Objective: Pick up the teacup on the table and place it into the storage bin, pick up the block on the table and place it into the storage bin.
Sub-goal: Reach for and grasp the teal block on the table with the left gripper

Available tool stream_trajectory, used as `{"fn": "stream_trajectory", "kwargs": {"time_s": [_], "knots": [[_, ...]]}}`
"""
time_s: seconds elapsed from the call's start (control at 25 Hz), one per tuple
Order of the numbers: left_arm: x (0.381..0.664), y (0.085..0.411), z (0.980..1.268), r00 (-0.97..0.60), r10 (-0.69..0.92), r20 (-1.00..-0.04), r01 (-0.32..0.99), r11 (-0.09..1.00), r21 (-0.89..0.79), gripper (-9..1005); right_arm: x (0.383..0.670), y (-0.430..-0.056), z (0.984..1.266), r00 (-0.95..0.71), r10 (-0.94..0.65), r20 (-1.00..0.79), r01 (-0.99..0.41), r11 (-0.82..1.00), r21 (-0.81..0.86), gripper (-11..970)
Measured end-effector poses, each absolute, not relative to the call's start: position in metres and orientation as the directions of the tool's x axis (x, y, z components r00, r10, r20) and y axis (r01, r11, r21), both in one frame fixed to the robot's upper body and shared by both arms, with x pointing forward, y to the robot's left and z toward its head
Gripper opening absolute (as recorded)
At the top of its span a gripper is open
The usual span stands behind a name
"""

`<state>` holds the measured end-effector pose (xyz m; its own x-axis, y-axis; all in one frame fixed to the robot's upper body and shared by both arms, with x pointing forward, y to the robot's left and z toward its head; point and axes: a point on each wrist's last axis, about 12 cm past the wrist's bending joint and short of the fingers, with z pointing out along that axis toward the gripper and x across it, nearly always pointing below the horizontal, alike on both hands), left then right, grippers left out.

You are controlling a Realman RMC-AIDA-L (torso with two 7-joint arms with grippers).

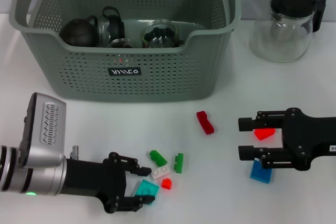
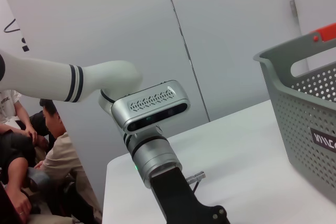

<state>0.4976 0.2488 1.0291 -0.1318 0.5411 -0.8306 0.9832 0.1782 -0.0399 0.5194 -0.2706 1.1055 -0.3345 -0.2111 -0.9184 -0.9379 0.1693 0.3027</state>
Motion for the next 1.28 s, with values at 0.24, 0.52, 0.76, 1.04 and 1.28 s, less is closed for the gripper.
{"fn": "stream_trajectory", "kwargs": {"time_s": [0.24,0.52,0.76,1.04,1.28], "knots": [[0.493,0.251,1.027,-0.141,0.552,-0.822,0.984,0.169,-0.055,560,0.519,-0.271,1.105,-0.335,-0.211,-0.918,-0.938,0.170,0.303,685],[0.491,0.253,1.029,-0.145,0.534,-0.833,0.984,0.167,-0.063,558,0.519,-0.272,1.106,-0.337,-0.211,-0.918,-0.937,0.170,0.305,685],[0.489,0.255,1.031,-0.143,0.526,-0.838,0.984,0.167,-0.063,553,0.519,-0.272,1.106,-0.337,-0.210,-0.918,-0.937,0.171,0.305,685],[0.486,0.261,1.031,-0.167,0.513,-0.842,0.977,0.201,-0.071,555,0.519,-0.272,1.106,-0.337,-0.209,-0.918,-0.937,0.171,0.305,684],[0.479,0.262,1.030,-0.175,0.488,-0.855,0.975,0.205,-0.082,556,0.520,-0.271,1.107,-0.335,-0.210,-0.919,-0.938,0.169,0.303,684]]}}
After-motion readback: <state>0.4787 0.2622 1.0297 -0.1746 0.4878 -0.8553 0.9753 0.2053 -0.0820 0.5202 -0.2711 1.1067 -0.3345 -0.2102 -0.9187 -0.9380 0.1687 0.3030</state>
